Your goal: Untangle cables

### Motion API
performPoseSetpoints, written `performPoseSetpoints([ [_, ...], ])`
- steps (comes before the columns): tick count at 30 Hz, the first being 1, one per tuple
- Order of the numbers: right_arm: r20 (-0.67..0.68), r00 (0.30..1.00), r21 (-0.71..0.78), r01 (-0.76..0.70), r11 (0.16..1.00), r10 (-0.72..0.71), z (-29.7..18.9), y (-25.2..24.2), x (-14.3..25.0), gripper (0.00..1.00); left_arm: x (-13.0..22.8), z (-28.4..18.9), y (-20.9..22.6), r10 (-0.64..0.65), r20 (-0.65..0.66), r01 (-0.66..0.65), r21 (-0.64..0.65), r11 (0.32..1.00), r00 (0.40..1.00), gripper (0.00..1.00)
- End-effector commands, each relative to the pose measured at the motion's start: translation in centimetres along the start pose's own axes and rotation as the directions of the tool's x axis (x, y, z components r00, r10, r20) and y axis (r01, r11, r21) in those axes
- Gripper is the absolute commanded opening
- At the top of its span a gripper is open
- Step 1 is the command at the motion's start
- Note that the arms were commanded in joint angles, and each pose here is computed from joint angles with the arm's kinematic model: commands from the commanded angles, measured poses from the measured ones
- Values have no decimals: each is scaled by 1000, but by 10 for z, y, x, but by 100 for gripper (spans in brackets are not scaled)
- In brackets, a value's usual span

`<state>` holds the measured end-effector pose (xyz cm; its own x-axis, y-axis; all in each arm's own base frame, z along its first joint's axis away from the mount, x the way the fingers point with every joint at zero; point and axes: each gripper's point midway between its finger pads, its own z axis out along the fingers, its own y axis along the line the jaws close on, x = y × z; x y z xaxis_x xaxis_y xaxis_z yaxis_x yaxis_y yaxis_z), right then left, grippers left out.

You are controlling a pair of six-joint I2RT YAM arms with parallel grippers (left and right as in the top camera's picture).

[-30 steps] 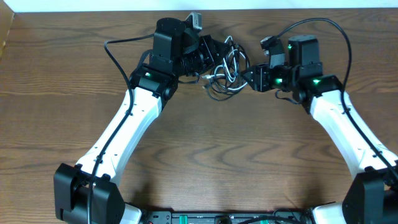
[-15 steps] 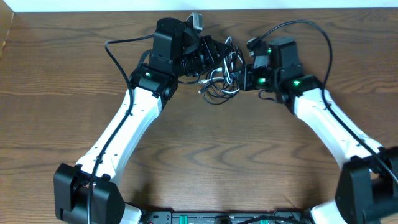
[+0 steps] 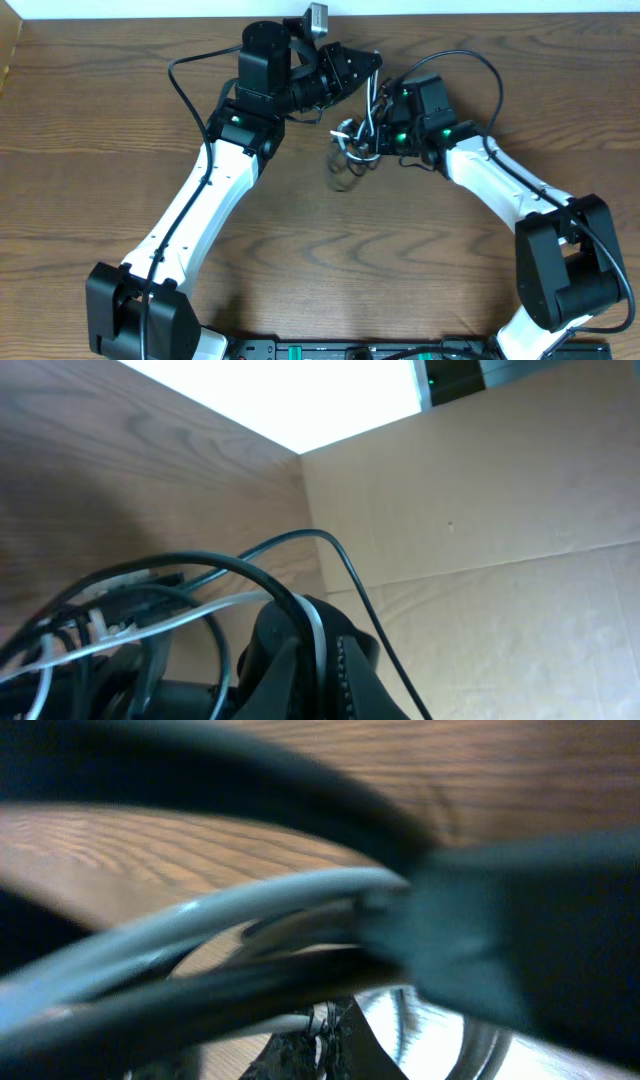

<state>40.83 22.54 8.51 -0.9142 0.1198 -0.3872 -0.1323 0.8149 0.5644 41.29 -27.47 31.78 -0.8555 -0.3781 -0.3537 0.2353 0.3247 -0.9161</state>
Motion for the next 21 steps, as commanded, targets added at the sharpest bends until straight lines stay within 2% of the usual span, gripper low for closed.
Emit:
performPoseSetpoints([
  [1, -11, 997, 76, -81, 994, 82, -5, -30, -1, 1, -7, -11, -18, 52, 4, -52, 42, 998, 999, 7],
  [4, -55, 994, 87, -92, 992, 97, -10, -41, 7, 4, -1, -11, -7, 119, -21, -119, 3, 993, 993, 7],
  [8, -140, 989, 7, -36, 999, 36, -20, -39, 20, 33, 13, -17, 50, 131, -67, -143, -232, 962, 989, 7],
  [9, -148, 989, -21, -20, 1000, 16, -22, -36, 21, 37, 16, -20, 63, 126, -72, -141, -288, 947, 989, 8],
  [10, -148, 989, -63, 6, 998, -16, -27, -29, 20, 45, 21, -28, 87, 103, -76, -125, -396, 910, 992, 8],
  [11, -144, 989, -94, 31, 995, -44, -31, -23, 19, 49, 24, -33, 99, 87, -77, -113, -451, 886, 993, 9],
  [12, -137, 988, -120, 50, 992, -66, -35, -17, 17, 52, 26, -36, 107, 77, -78, -106, -488, 866, 994, 15],
  [13, -116, 990, -132, 69, 989, -85, -42, -10, 13, 55, 29, -41, 120, 66, -80, -99, -545, 833, 995, 27],
  [15, -92, 991, -136, 84, 987, -98, -49, -5, 8, 56, 35, -40, 125, 99, -124, -152, -557, 816, 987, 34],
  [21, 0, 998, -37, 70, 997, -70, -82, -21, -13, 56, 62, -21, 133, 165, -254, -281, -538, 795, 953, 43],
])
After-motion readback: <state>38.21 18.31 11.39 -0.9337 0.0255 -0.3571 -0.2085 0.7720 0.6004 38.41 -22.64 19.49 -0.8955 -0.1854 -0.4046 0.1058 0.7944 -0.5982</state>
